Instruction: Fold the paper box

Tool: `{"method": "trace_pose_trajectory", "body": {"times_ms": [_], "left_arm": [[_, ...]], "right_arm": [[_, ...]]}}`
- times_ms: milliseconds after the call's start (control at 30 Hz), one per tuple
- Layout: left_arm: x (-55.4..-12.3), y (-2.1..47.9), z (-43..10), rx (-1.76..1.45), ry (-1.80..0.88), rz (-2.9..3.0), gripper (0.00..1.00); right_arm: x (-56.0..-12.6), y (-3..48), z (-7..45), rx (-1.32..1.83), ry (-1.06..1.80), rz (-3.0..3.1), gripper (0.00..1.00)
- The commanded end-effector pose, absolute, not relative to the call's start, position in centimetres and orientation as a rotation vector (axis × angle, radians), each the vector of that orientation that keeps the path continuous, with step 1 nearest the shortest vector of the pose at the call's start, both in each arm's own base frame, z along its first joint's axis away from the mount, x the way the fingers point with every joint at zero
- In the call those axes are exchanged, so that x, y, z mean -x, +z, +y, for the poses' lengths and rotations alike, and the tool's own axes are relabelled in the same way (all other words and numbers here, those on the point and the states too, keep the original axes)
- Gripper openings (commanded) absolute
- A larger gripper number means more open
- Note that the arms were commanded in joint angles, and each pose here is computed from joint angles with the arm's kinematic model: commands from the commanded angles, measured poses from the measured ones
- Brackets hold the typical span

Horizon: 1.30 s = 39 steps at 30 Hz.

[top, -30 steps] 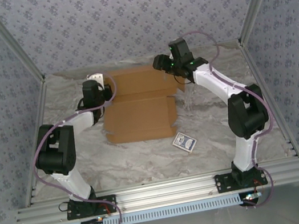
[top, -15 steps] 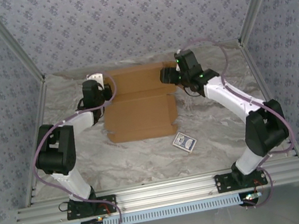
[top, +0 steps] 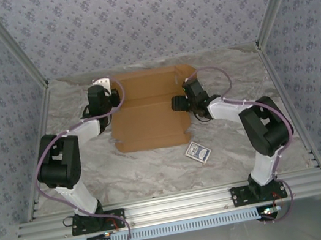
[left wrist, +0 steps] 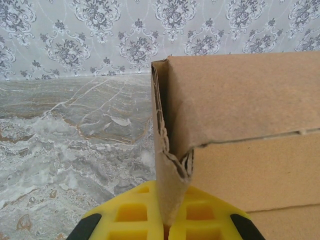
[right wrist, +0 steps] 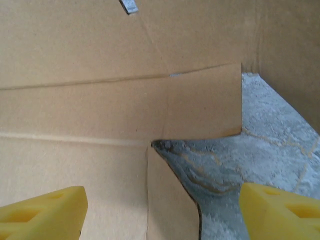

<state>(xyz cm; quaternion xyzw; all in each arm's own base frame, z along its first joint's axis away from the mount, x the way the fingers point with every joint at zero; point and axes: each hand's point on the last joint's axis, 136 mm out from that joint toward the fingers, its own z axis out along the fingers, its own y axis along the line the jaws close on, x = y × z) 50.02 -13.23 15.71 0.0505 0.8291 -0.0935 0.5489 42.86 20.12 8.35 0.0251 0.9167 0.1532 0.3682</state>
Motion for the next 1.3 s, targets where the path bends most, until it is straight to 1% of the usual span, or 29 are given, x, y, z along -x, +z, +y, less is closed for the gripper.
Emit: {"method": "trace_pose_trajectory", "body": {"times_ms": [0,233,533,967,1267], "left_arm": [[-50.0,19.0,-13.7,-0.123,-0.246,1.882,0.01],[-50.1,19.0,-13.7,-0.126,-0.245,1.882,0.01],[-50.0,18.6,-13.8,-0.129,-0.251,1.888,0.01],[-50.0,18.4,-13.9,-0.135,-0.253,1.895,0.01],[-50.0,18.2,-14.0,-0.135,-0.261,1.899,0.01]], "right_arm": [[-44.7,8.6,20.1,-0.105,0.382,2.272,0.82],[-46.0,7.4,19.7,-0.146,0.382,2.269,0.82],[-47.2,8.9,20.2,-0.074,0.416,2.194,0.77],[-46.8,10.5,22.5,0.073,0.524,2.126,0.55],[-46.5,9.8,24.7,0.160,0.608,2.135,0.47]]}}
